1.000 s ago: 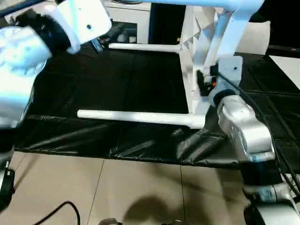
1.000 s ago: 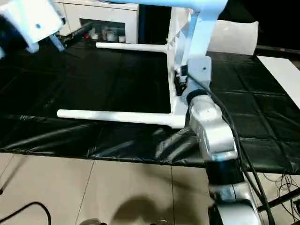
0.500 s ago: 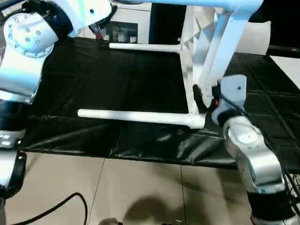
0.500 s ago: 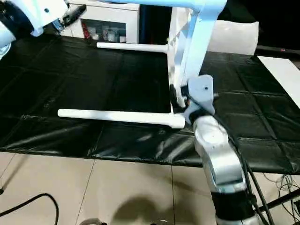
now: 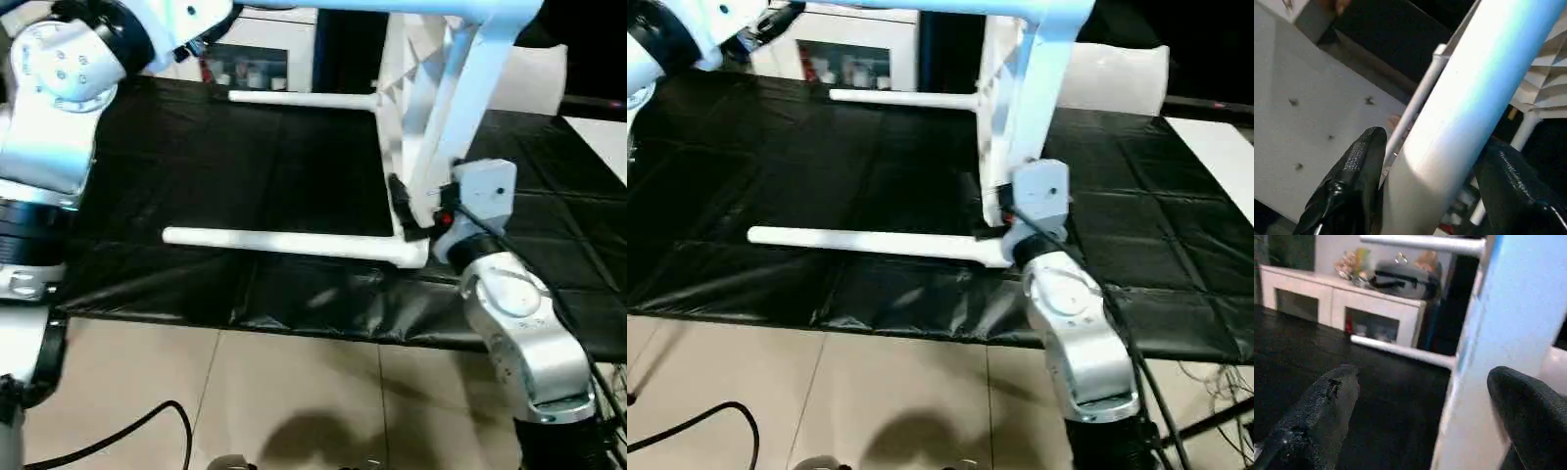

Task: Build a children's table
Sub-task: Flip table

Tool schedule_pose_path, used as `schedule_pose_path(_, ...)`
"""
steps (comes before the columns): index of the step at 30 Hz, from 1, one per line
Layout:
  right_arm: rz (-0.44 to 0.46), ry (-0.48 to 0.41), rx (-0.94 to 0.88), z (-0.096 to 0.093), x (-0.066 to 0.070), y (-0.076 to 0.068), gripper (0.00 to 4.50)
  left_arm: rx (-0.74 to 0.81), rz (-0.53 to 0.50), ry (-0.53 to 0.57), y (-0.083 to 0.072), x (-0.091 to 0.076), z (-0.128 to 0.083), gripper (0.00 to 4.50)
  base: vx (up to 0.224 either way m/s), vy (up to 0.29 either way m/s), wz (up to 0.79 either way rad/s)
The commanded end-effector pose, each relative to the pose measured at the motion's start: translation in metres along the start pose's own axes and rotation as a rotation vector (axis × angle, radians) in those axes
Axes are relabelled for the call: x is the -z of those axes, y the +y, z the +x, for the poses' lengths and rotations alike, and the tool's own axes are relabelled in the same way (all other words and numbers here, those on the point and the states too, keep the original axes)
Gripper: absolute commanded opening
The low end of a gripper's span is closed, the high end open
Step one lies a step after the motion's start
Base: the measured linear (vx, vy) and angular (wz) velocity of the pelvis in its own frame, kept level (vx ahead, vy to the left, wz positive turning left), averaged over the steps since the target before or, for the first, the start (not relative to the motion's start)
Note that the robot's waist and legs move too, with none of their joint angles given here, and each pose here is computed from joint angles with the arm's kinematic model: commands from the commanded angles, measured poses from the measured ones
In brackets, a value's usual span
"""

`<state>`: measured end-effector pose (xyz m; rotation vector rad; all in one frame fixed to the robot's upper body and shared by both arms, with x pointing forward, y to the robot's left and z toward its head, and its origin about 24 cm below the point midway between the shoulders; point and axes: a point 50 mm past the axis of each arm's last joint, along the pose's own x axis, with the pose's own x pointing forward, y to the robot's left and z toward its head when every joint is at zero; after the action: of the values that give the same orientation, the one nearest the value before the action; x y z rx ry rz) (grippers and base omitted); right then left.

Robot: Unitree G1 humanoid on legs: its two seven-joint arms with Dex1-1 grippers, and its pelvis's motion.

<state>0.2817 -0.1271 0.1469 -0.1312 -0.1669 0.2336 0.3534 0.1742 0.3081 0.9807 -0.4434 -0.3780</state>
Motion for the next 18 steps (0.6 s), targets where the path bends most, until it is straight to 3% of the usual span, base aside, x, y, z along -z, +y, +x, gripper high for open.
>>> schedule_pose_path(1,-0.016,-0.014,-0.009,-0.002,-0.002,0.000,4.50,-0.056,-0.257,-0.042,0.005,0.002,0.000,2.59,0.000,0.000,0.00)
schedule_pose_path(8,-0.019,-0.043,-0.024,-0.009,0.001,-0.002,4.50,-0.132,-0.431,-0.068,0.007,0.002,-0.002,2.59,0.000,0.000,0.00)
schedule_pose_path(12,0.083,-0.054,-0.098,-0.021,0.008,0.000,4.50,-0.182,-0.540,-0.083,0.008,0.002,-0.005,2.59,0.000,0.000,0.00)
schedule_pose_path(18,0.238,-0.014,-0.187,-0.037,0.021,0.008,4.50,-0.241,-0.616,-0.108,0.012,0.002,-0.009,2.59,0.000,0.000,0.00)
